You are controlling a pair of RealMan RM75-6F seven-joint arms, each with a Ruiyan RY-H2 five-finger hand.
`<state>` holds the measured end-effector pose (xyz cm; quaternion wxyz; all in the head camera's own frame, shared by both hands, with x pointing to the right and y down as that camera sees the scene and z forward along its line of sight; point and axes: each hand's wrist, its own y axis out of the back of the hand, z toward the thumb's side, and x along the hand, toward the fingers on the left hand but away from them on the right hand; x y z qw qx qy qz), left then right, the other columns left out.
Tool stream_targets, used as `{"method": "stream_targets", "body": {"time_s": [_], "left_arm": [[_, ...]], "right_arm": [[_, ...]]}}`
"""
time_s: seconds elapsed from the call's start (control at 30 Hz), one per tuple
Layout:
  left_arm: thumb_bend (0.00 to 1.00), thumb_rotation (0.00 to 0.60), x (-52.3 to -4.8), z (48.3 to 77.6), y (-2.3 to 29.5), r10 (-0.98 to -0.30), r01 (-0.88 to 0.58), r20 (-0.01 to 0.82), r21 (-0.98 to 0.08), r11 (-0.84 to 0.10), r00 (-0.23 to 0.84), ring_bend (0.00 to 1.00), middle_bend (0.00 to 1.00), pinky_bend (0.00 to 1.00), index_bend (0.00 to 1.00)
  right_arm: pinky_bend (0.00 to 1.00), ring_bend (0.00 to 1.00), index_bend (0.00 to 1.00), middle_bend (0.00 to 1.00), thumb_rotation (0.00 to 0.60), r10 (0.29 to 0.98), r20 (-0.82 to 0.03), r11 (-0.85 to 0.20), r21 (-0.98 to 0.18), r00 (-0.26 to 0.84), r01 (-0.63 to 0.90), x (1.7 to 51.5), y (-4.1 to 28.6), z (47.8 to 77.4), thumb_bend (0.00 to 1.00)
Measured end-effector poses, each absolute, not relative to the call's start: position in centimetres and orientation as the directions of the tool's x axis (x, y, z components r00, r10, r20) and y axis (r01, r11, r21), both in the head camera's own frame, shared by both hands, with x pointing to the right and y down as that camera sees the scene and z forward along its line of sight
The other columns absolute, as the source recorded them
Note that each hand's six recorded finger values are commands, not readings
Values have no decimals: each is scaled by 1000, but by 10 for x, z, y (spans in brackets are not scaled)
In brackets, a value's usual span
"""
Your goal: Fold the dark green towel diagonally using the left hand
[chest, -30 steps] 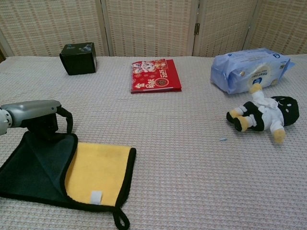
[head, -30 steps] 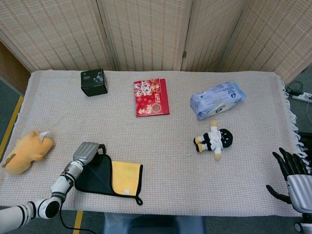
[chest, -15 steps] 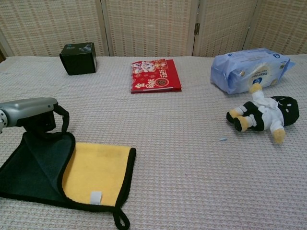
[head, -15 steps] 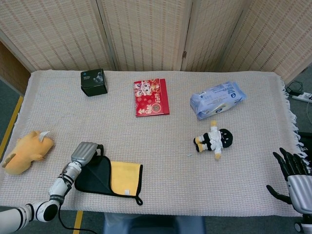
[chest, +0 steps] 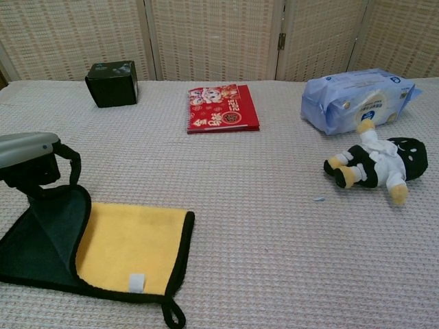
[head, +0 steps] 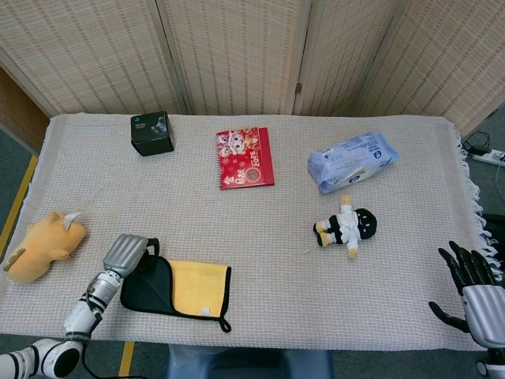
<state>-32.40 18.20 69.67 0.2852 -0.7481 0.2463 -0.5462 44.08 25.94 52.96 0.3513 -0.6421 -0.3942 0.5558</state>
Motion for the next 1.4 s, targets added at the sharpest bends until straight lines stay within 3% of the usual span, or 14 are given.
{"method": "stream_targets", "body": {"time_s": [0.2,0.47,0.53,0.67,0.77,0.93,1.17,1.23,1.27,1.3,1.4], "left_arm": [[509,600,-341,670,198,-737,-56,610,-758,-650,292,1000,1000,1000,736],[508,600,-355,660,235,-725,-56,617,-748,-661,308,1000,1000,1000,718],[508,600,-357,659,242,-717,-57,625,-741,-669,309,1000,1000,1000,640],[507,600,-358,657,248,-715,-52,625,-741,-670,314,1000,1000,1000,316],[505,600,-359,652,248,-728,-56,609,-754,-655,314,1000,1000,1000,198],[505,600,-363,639,245,-763,-73,570,-785,-615,306,1000,1000,1000,128],[498,600,-369,618,239,-813,-92,501,-832,-547,297,1000,1000,1000,156],[473,600,-373,608,237,-839,-100,462,-857,-506,287,922,908,982,155],[456,600,-376,603,236,-851,-103,444,-867,-487,281,791,783,899,146],[442,600,-380,597,236,-866,-109,420,-881,-461,270,613,620,746,133],[421,600,-392,583,241,-896,-134,368,-903,-408,247,228,277,199,108]], "right_arm": [[0,0,0,0,600,896,-438,-444,-889,79,113,439,260,530,270],[0,0,0,0,600,897,-433,-440,-891,87,111,436,261,530,269],[0,0,0,0,600,898,-431,-439,-892,88,111,436,262,529,268],[0,0,0,0,600,897,-432,-441,-891,92,111,435,263,529,270],[0,0,0,0,600,898,-430,-439,-892,93,111,435,263,528,269],[0,0,0,0,600,896,-433,-442,-890,98,111,434,264,528,270],[0,0,0,0,600,899,-428,-436,-893,96,111,434,264,527,269],[0,0,0,0,600,901,-423,-431,-896,93,109,435,263,527,269],[0,0,0,0,600,903,-420,-428,-897,92,108,435,263,526,269],[0,0,0,0,600,906,-415,-423,-900,90,106,435,262,526,269],[0,0,0,0,600,908,-408,-416,-904,93,97,434,262,526,269]]}}
